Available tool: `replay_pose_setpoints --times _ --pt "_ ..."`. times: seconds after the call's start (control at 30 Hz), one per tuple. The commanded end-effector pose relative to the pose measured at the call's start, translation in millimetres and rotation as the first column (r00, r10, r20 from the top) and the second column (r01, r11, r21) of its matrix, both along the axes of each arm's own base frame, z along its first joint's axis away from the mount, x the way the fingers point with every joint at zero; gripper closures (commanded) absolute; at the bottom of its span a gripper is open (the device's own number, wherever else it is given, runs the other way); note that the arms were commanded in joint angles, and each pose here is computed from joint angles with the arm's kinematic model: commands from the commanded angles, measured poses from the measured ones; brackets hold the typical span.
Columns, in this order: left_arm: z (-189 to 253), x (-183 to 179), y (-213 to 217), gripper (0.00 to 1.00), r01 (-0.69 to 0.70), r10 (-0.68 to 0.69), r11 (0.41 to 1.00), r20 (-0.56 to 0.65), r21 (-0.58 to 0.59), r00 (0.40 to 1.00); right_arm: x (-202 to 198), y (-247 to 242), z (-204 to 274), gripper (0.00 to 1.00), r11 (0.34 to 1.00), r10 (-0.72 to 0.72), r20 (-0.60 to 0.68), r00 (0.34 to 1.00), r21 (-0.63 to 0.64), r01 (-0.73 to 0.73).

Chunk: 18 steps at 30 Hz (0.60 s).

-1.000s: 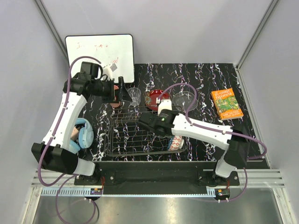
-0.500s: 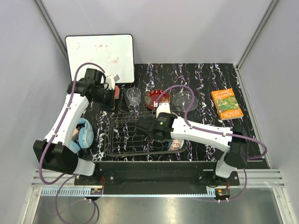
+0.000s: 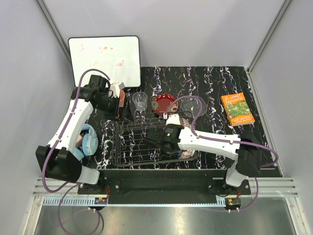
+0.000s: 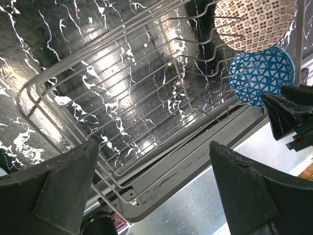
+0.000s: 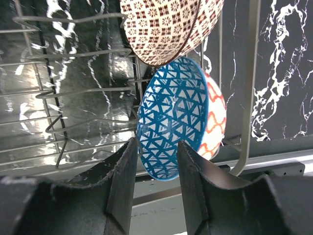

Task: Load the mixed dishes into the dish rack

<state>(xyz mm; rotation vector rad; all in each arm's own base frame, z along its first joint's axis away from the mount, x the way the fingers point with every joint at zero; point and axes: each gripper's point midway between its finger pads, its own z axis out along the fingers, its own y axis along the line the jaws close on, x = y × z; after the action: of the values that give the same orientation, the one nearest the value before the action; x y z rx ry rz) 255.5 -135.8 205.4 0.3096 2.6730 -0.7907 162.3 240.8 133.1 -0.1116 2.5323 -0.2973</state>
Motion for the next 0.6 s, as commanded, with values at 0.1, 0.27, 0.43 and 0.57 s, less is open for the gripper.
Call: replay_pose_setpoints --times 0.1,0.27,0.43,0.57 --pt "-9 -2 2 0.01 0.017 -0.017 1.0 -0.007 -0.016 1.0 -31 -76 27 0.53 0.971 -0.006 -0.095 0.995 -0.237 -0.016" --pt "-21 0 0 0.01 0.013 -0.013 1.0 -0.034 -0.024 0.999 -8 -39 68 0.5 0.994 0.038 0.006 0.999 -0.102 -0.037" --pt "-36 -5 1 0.01 0.029 -0.03 0.999 -0.073 -0.016 0.997 22 -21 114 0.46 0.999 0.037 0.175 0.984 -0.019 -0.034" --pt "-47 -12 2 0.01 0.061 -0.062 0.998 -0.084 -0.015 0.995 60 -61 129 0.44 0.993 -0.119 0.237 0.964 0.033 0.115"
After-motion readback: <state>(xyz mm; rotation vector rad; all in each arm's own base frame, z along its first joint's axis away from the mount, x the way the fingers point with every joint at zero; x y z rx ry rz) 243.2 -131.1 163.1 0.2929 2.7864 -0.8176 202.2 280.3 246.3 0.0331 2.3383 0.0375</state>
